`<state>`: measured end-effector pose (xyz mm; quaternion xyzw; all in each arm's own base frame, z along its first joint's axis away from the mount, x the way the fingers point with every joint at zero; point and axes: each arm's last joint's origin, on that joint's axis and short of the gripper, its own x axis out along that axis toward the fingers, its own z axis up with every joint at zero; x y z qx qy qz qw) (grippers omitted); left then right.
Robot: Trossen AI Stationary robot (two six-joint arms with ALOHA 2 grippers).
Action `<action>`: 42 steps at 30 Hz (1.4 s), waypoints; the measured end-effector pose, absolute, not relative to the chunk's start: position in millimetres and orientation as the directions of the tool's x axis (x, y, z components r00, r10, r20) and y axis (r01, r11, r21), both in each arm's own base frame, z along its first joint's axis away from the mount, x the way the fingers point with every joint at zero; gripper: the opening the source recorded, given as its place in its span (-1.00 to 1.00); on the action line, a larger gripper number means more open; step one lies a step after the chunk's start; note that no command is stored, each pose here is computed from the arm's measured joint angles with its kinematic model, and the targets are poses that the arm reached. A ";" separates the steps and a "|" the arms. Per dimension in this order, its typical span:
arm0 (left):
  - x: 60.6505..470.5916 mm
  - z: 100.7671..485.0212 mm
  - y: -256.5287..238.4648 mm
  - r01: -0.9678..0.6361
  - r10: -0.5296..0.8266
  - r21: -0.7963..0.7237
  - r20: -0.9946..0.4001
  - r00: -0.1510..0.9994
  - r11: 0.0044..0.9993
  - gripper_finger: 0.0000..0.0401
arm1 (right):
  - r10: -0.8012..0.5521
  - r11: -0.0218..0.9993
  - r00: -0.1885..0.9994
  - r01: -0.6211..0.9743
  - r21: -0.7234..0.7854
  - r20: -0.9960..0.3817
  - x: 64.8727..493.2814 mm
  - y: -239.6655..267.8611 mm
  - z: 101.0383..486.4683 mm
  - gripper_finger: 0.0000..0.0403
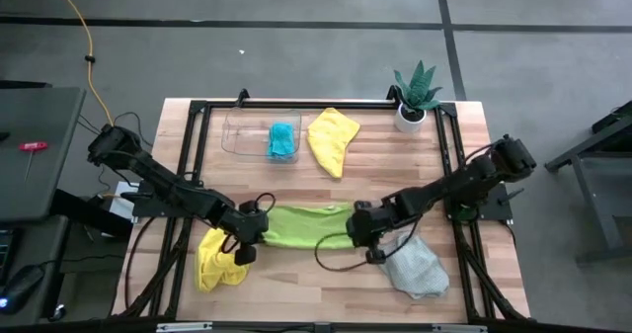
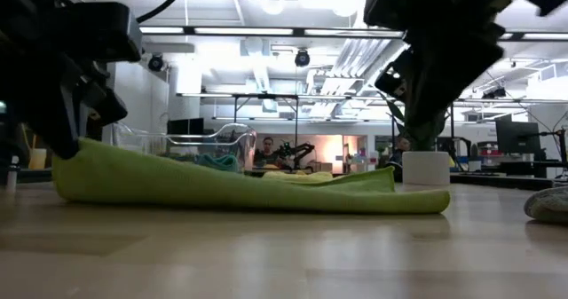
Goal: Fold microfiber towels
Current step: Fold the green towel
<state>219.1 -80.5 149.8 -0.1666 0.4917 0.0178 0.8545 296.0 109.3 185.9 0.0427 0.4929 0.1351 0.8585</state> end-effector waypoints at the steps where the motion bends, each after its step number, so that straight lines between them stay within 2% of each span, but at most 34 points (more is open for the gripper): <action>1: 219.1 149.7 -80.7 -0.193 -0.136 -0.269 -0.846 0.516 0.944 -0.99 | 0.275 0.958 0.467 -0.210 0.197 -0.840 296.9 111.8 183.4 -0.85; 6: 219.7 149.6 -81.3 -0.192 -0.139 -0.273 -0.844 0.518 0.943 -0.99 | 0.251 0.952 0.419 -0.272 0.143 -0.872 302.4 121.0 164.6 -0.48; 10: 219.6 149.6 -81.3 -0.199 -0.139 -0.276 -0.844 0.518 0.940 -0.99 | 0.186 0.961 0.432 -0.265 0.073 -0.882 306.5 123.5 153.8 -0.22; 15: 219.6 149.7 -81.3 -0.199 -0.139 -0.276 -0.845 0.517 0.940 -0.99 | 0.155 0.969 0.404 -0.240 0.059 -0.901 307.5 124.2 141.5 -0.12; 26: 219.4 149.4 -80.9 -0.207 -0.127 -0.267 -0.847 0.517 0.941 -0.99 | 0.107 0.959 0.417 -0.281 -0.016 -0.902 301.0 139.1 139.4 -0.44; 33: 219.4 149.5 -80.8 -0.230 -0.124 -0.277 -0.847 0.518 0.933 -0.99 | 0.081 0.977 0.399 -0.211 -0.006 -0.913 298.9 137.2 138.1 -0.93; 38: 219.5 149.6 -80.9 -0.264 -0.130 -0.302 -0.846 0.516 0.916 -0.99 | 0.097 0.988 0.384 -0.151 0.042 -0.918 298.4 136.2 138.1 -0.96; 42: 219.6 152.8 -80.2 -0.288 -0.228 -0.406 -0.837 0.497 0.867 -1.00 | 0.202 0.979 0.347 -0.055 0.195 -0.916 298.9 125.5 148.2 -0.98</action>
